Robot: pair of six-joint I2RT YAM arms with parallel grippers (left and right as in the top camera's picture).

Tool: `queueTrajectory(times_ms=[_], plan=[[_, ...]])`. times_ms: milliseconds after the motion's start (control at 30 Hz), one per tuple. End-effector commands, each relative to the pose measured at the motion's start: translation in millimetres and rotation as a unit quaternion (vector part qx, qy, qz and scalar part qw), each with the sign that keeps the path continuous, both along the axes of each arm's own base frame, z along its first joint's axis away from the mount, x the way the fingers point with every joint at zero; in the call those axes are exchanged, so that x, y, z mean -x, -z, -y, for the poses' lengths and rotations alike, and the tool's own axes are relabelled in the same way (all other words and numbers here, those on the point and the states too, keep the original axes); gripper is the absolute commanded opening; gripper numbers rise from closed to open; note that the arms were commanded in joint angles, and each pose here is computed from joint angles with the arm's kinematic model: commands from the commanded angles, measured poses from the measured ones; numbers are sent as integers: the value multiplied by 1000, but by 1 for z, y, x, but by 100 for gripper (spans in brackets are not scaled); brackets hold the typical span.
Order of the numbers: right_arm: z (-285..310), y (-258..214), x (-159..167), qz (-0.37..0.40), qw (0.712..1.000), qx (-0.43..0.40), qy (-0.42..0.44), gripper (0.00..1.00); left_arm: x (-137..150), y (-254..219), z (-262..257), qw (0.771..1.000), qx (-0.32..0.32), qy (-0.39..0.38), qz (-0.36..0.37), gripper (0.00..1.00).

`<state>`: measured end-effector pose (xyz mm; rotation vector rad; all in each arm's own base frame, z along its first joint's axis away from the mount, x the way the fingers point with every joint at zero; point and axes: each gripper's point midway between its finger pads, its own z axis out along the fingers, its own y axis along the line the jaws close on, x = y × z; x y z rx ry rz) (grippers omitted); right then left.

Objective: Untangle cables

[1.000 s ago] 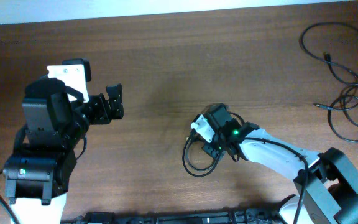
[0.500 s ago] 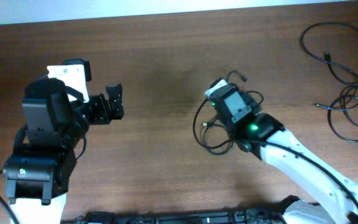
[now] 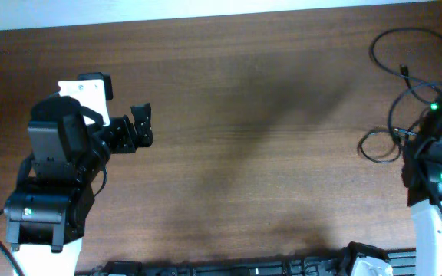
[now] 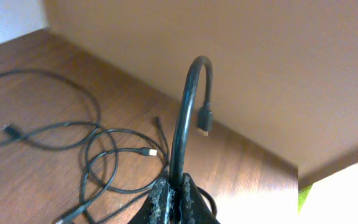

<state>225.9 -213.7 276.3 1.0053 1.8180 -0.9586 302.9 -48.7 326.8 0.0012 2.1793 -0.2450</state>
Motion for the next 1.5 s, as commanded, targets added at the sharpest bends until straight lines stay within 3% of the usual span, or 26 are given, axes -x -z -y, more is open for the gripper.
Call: queueTrajectory(times_ms=[0,100,300,333,400,433,533,600,667,700,767,833,967,1100,1200,1267,1367,1467], plan=[[25,1,21,108,990,-51,75,4,-1,-1,-2,1000,4,-7,1,99],[41,19,25,136,982,-115,69,4,-1,-1,-2,1000,4,-7,1,99],[57,78,15,89,973,-202,74,4,-1,-1,-2,1000,4,-7,1,99],[56,90,9,79,970,-221,67,14,-1,-1,-2,1000,4,-7,1,99],[52,111,0,62,963,-257,54,49,-1,-1,-2,1000,4,-7,1,99],[51,122,-1,50,960,-270,55,56,-1,-1,-2,1000,4,-7,1,99],[49,143,-1,24,953,-295,61,94,-1,-1,-2,1000,4,-7,1,99],[46,145,-4,25,951,-302,54,100,-1,-1,-2,1000,4,-7,1,99],[37,145,-20,31,947,-321,-1,99,-1,-1,-2,1000,4,-7,1,99],[19,143,-43,36,933,-346,-89,99,-1,-1,-2,1000,4,-7,1,99],[-26,128,-85,84,882,-399,-237,99,-1,-1,-2,1000,4,-7,1,99],[-54,116,-103,111,845,-424,-307,99,-1,-1,-2,1000,4,-7,1,99],[-130,103,-126,106,768,-470,-423,99,-1,-1,-2,1000,4,-7,1,99],[-201,106,-133,53,722,-483,-491,99,-1,-1,-2,1000,4,-7,1,99],[-250,111,-132,-8,698,-435,-568,99,-1,-1,-2,1000,4,-7,1,99],[-263,121,-130,-53,708,-393,-584,99,-1,-1,-2,1000,4,-7,1,99],[-248,140,-131,-136,786,-286,-530,99,-1,-1,-2,1000,4,-7,1,99],[-253,141,-130,-151,793,-262,-529,99,-1,-1,-2,1000,4,-7,1,99]])
